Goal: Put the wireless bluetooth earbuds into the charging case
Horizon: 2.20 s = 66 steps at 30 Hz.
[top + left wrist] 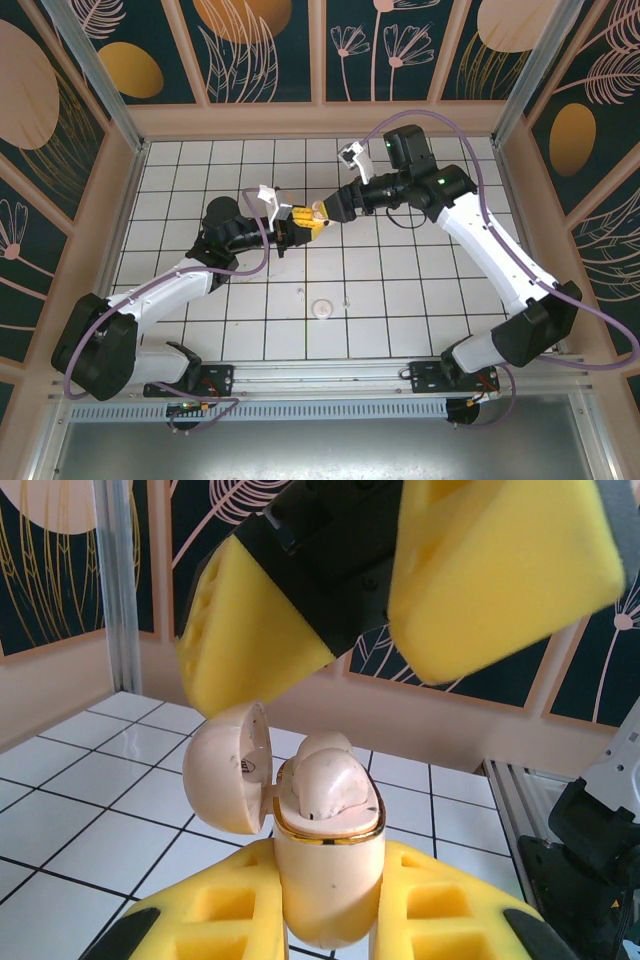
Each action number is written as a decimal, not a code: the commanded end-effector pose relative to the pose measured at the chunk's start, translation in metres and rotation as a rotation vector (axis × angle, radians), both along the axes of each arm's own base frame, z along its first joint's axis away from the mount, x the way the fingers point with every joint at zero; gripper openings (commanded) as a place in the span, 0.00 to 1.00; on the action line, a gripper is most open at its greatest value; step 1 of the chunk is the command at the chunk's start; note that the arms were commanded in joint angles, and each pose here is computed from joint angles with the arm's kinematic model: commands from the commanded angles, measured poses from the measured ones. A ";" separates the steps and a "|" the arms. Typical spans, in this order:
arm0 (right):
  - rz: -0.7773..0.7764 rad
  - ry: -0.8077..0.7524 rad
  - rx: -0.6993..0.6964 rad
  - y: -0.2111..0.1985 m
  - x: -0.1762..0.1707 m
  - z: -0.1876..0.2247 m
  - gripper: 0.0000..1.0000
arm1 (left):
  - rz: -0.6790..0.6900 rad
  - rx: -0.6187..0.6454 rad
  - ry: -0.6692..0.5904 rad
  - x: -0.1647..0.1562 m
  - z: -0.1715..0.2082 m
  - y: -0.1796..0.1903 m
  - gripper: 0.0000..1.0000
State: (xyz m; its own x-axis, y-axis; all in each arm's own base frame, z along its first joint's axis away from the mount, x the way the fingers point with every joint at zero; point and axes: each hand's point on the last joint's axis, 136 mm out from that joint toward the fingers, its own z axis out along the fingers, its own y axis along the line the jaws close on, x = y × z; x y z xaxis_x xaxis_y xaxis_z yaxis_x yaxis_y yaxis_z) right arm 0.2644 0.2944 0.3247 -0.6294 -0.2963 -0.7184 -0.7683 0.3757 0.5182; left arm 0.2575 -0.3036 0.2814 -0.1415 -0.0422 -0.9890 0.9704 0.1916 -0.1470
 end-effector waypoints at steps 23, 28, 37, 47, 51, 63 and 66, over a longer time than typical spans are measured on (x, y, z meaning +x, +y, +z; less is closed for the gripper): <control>-0.106 -0.001 0.139 -0.035 -0.006 0.022 0.63 | 0.087 -0.026 0.049 0.020 0.017 -0.001 0.15; -0.384 0.012 0.092 -0.069 0.022 0.004 0.64 | 0.137 -0.014 0.183 0.038 0.003 -0.004 0.15; -0.764 0.162 0.096 -0.121 0.035 -0.055 0.64 | 0.360 -0.049 0.623 0.098 -0.043 -0.008 0.13; -0.921 0.291 0.113 -0.152 0.031 -0.104 0.64 | 0.430 0.086 1.024 0.110 -0.128 -0.061 0.14; -0.953 0.295 0.099 -0.157 0.030 -0.112 0.64 | 0.414 0.131 1.105 0.108 -0.152 -0.087 0.13; -1.034 0.316 0.111 -0.173 0.012 -0.122 0.64 | 0.441 0.291 1.216 0.110 -0.201 -0.117 0.15; -1.030 0.313 0.101 -0.173 0.010 -0.122 0.64 | 0.442 0.315 1.225 0.109 -0.210 -0.120 0.17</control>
State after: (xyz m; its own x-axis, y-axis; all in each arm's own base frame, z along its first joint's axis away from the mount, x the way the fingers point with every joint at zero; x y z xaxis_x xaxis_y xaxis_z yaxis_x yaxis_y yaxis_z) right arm 0.2750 0.1281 0.2026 -0.7206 0.5152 -0.4640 0.0462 0.7034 0.7093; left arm 0.3707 -0.4192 0.0806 -0.9623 -0.1302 -0.2386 0.1098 0.6166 -0.7796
